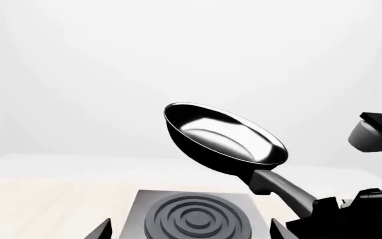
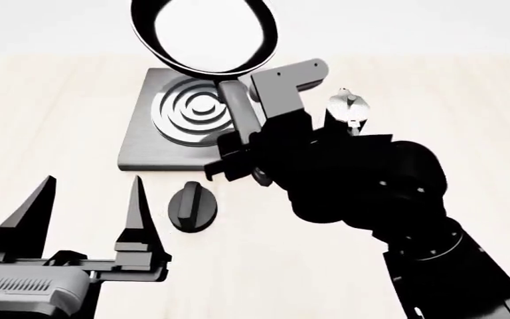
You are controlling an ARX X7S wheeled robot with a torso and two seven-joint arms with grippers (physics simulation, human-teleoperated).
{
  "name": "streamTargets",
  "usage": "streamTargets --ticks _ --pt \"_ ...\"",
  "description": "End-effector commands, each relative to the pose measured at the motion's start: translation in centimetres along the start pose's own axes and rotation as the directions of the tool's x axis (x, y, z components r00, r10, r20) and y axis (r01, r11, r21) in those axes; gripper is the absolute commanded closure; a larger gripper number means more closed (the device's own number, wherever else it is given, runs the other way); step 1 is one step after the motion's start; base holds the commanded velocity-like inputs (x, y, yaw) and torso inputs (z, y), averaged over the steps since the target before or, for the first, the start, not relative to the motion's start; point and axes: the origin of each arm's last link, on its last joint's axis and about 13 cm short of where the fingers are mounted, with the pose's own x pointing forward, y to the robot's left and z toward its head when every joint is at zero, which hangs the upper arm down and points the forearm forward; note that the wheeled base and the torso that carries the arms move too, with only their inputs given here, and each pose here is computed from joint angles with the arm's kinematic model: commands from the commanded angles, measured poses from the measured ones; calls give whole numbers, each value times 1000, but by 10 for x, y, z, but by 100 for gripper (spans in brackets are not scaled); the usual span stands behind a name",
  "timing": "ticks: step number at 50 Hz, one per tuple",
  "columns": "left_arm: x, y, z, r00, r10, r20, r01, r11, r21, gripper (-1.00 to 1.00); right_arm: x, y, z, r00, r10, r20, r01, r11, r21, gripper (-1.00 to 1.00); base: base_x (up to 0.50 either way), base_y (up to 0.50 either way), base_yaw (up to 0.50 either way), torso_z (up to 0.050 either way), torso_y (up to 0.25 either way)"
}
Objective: Put the frying pan on the stove.
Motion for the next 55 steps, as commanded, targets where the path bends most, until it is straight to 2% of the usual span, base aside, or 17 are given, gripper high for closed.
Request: streamTargets --ticks 1,27,55 --pt "0 0 1 1000 1 0 -1 1000 -1 -100 5 -5 8 999 -30 40 29 1000 6 100 0 0 0 0 0" --pt "0 2 0 1000 7 -2 -7 1000 -5 -100 -3 -5 13 996 -7 -84 3 999 -51 100 0 0 0 0 2" --pt "0 1 0 1000 7 -3 -7 1000 -3 -100 -9 -14 17 986 -51 -159 41 997 -67 100 0 0 0 0 2"
